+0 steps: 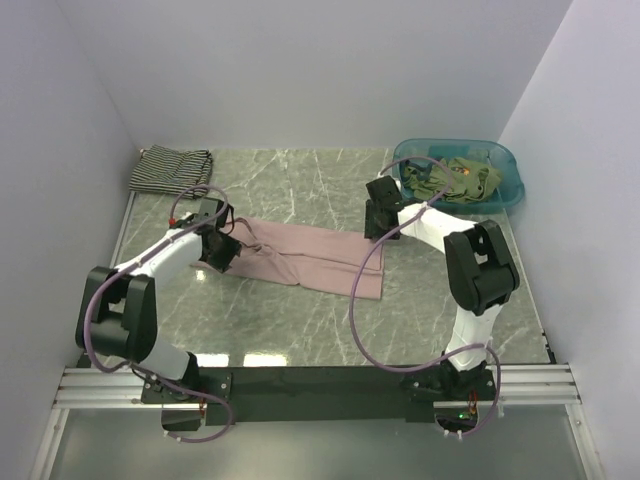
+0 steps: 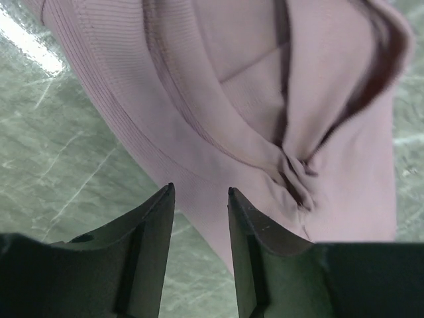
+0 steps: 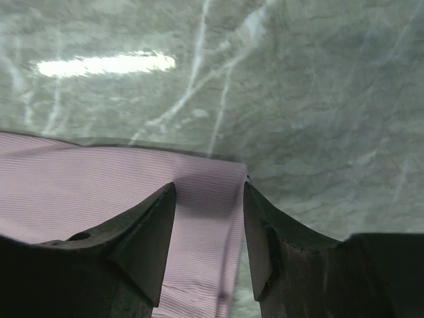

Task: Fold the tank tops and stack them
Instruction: Fold the tank top

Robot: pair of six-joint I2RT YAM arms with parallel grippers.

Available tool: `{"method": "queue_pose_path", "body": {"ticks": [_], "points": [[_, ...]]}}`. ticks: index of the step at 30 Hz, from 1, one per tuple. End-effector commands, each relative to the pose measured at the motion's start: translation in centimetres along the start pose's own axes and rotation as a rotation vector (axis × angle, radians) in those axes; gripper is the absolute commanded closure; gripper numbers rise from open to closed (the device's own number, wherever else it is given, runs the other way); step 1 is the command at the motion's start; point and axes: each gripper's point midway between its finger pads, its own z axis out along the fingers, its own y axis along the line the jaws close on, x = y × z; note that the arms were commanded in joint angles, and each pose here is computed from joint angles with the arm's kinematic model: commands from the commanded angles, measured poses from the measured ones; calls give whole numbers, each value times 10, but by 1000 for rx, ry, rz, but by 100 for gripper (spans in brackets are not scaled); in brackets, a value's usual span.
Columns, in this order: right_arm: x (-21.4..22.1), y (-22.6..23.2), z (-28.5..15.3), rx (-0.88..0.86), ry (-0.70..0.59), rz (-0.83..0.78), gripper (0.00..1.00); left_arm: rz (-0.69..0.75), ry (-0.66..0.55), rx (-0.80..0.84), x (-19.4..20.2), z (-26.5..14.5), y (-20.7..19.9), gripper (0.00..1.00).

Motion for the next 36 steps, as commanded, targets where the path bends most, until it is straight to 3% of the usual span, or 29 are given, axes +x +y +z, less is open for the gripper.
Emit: {"method": "queue_pose_path", "body": {"ticks": [1, 12, 18, 19, 20, 22, 29, 36], "points": [[-23, -9, -10, 46, -74, -74, 47, -79, -34, 1, -8, 4, -7, 56], [-12, -11, 11, 103, 31, -103, 49, -66, 11, -131, -10, 41, 7, 57], [9, -13, 18, 134, 117, -94, 68, 9, -17, -186, -26, 52, -8, 58], [13, -14, 17, 140, 127, -88, 78, 27, -23, -176, -30, 52, -14, 58], [16, -14, 17, 138, 133, -79, 82, 39, -26, -191, -31, 57, -13, 58], [25, -11, 12, 117, 149, -46, 85, 84, -45, -201, -38, 60, -17, 58], [64, -3, -18, 45, 169, 36, 80, 303, -123, -171, -72, 88, -62, 60], [114, 44, -57, -136, 165, 57, 78, 564, -195, -96, -84, 108, -102, 57]]}}
